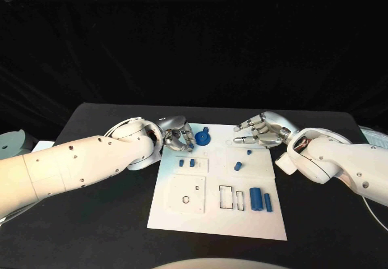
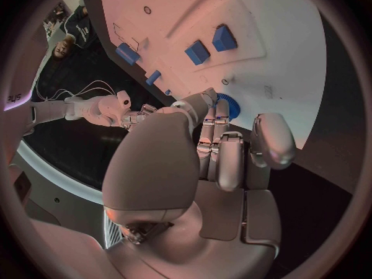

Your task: Assemble the parts on the task board

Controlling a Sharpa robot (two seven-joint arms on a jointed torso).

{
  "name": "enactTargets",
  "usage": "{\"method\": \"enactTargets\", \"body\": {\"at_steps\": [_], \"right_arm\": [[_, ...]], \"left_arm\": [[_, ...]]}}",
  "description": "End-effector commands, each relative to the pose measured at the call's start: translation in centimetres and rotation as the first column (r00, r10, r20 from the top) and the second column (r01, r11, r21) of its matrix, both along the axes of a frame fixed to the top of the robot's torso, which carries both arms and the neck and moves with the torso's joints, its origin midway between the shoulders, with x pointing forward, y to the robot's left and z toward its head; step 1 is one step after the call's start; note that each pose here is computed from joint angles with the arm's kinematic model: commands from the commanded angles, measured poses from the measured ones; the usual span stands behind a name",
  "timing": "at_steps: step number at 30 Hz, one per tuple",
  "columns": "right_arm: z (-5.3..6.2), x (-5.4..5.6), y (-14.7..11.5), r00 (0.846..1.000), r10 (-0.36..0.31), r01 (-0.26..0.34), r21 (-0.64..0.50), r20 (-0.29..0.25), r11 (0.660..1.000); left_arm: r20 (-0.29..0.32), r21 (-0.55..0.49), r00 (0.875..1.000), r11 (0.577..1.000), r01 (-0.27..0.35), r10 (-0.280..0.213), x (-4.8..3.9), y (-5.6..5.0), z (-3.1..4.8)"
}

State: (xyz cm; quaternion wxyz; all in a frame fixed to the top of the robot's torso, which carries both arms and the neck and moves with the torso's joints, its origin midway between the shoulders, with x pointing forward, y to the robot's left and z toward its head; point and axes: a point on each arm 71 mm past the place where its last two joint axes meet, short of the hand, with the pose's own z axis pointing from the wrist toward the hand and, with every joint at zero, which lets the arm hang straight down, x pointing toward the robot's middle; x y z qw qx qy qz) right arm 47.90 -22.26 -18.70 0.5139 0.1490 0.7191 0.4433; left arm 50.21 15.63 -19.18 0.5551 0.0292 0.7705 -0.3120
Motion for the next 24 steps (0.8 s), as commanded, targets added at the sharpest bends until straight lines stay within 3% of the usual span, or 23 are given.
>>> {"method": "enactTargets", "body": {"at_steps": [1,14,24], "right_arm": [[0.00,-0.07,0.12,1.000,0.014,-0.014,-0.002,0.006,1.000],[0.03,-0.11,0.15,1.000,0.014,-0.014,-0.001,0.007,1.000],[0.04,-0.13,0.14,1.000,0.014,-0.014,-0.001,0.008,1.000]], "left_arm": [[-0.037,0.004,0.999,1.000,0.003,-0.003,-0.02,0.08,-0.19],[-0.072,0.054,0.997,0.999,-0.006,0.010,0.36,0.42,-0.93],[-0.074,0.060,0.997,0.998,0.003,0.002,0.32,0.20,-1.04]]}}
